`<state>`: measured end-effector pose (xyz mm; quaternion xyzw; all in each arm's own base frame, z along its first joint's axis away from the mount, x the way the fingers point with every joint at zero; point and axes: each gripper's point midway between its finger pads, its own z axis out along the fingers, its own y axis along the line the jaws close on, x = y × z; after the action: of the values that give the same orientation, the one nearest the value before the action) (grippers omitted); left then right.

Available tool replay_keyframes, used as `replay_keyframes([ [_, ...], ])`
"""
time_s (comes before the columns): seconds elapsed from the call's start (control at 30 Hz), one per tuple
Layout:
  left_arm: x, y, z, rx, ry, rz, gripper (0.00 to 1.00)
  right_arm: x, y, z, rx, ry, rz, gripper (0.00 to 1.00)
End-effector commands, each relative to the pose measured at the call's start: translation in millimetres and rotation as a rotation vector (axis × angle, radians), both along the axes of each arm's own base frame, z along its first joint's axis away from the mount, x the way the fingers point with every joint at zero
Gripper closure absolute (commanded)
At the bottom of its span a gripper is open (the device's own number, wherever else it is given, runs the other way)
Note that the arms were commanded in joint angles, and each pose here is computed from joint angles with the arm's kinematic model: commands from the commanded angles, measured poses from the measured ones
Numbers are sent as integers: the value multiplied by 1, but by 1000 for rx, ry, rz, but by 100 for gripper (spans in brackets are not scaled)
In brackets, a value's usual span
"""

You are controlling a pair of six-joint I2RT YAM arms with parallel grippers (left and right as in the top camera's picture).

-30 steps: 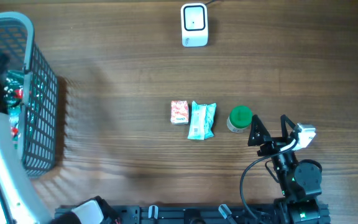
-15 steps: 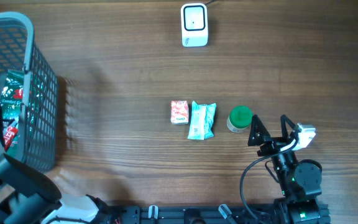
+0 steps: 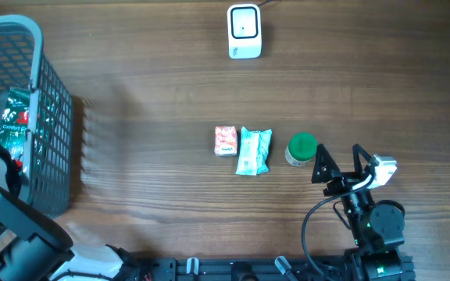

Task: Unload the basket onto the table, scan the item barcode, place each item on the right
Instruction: 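Reach the left gripper into the basket and grasp the red Nescafe stick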

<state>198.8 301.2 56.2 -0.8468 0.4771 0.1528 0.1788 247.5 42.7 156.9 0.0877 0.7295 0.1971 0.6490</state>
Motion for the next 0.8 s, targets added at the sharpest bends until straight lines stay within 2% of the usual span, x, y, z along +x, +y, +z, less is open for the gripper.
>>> replay_keyframes([
  [0.0,-5,0,-9,-1,-6,35,39,0,-1,0,-18,-5,-8,0],
  [0.33,1,9,-15,26,-20,37,39,0,-1,0,-18,-5,-8,0],
  [0.4,1,8,-23,11,-5,37,41,0,-1,0,-18,-5,-8,0],
  [0.47,-1,7,-32,-9,15,37,49,0,-1,0,-18,-5,-8,0],
  [0.53,-3,6,-37,-15,30,39,63,0,-1,0,-18,-5,-8,0],
  [0.6,-3,6,-38,-17,31,38,78,0,-1,0,-18,-5,-8,0],
  [0.63,-3,6,-36,-17,31,38,92,0,-1,0,-19,-5,-8,0],
  [0.67,-4,5,-34,-15,28,38,96,0,-1,0,-18,-5,-8,0],
  [0.77,-2,7,-19,10,5,38,96,0,-1,0,-18,-5,-8,0],
])
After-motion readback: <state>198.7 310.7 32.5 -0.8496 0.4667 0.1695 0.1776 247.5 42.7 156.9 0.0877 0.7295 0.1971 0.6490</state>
